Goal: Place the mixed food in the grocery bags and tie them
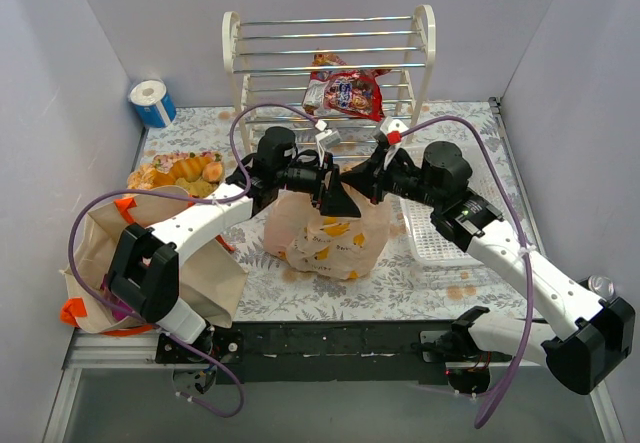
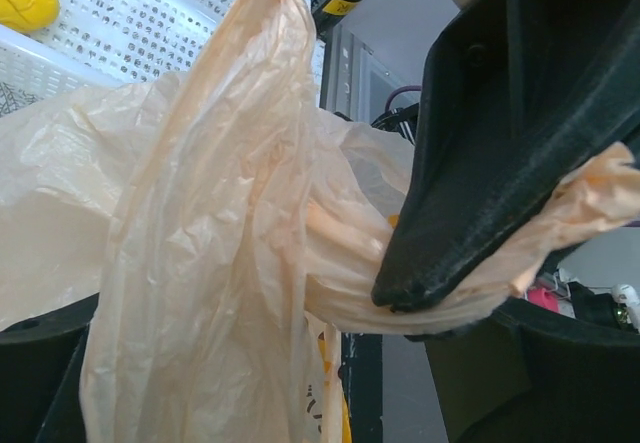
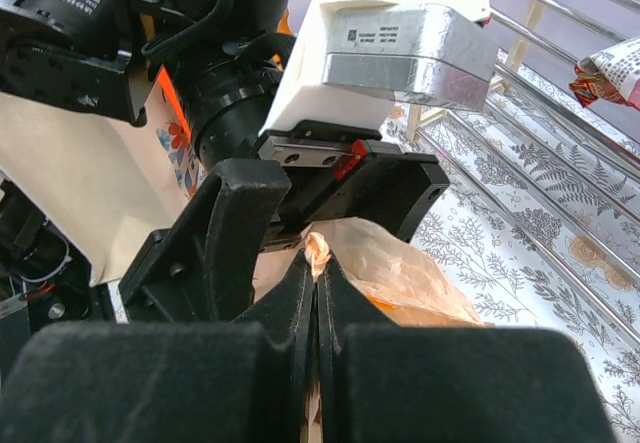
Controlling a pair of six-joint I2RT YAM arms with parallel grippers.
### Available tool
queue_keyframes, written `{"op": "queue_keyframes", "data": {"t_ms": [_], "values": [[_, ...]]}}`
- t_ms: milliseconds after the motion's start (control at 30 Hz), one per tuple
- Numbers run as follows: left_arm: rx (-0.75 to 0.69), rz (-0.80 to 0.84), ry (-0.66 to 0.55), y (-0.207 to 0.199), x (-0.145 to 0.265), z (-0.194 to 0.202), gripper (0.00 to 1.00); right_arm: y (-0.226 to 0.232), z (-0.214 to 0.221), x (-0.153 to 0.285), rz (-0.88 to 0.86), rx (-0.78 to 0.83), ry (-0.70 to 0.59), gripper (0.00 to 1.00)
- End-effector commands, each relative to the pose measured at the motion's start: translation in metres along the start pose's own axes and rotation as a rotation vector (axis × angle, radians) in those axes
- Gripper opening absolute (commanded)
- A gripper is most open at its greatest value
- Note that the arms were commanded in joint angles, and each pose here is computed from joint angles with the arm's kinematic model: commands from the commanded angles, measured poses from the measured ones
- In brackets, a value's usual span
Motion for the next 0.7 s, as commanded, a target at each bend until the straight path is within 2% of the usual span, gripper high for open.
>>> {"op": "queue_keyframes", "data": {"t_ms": [0, 133, 200, 500, 667], "values": [[-0.021, 0.058, -0.033, -0.013, 0.001, -0.006, 0.79, -0.001, -0.013, -0.006, 0.018, 0.01, -0.065, 0.01], [-0.003, 0.063, -0.051, -0.012, -0.001, -0.007, 0.7, -0.001, -0.01, -0.01, 0.025, 0.005, -0.059, 0.01], [-0.007, 0.076, -0.053, -0.014, 0.0, -0.007, 0.7, -0.003, -0.007, -0.01, 0.044, 0.004, -0.055, 0.01], [-0.071, 0.085, -0.004, -0.024, 0.009, 0.005, 0.8, -0.009, -0.002, -0.004, 0.091, 0.023, -0.03, 0.01], [-0.051, 0.096, -0.04, -0.025, 0.006, -0.002, 0.8, -0.008, 0.0, -0.006, 0.079, 0.011, -0.029, 0.01]]}}
Point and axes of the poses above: each gripper's point midway between its finger pads, its own x axis back along the fingers, its own y axis along the line the jaws close on, z = x × y, the point moved 2 cm from there along x, back along the fingers, and after that the axes turned 6 degrees about x, right-handed, at the moved point
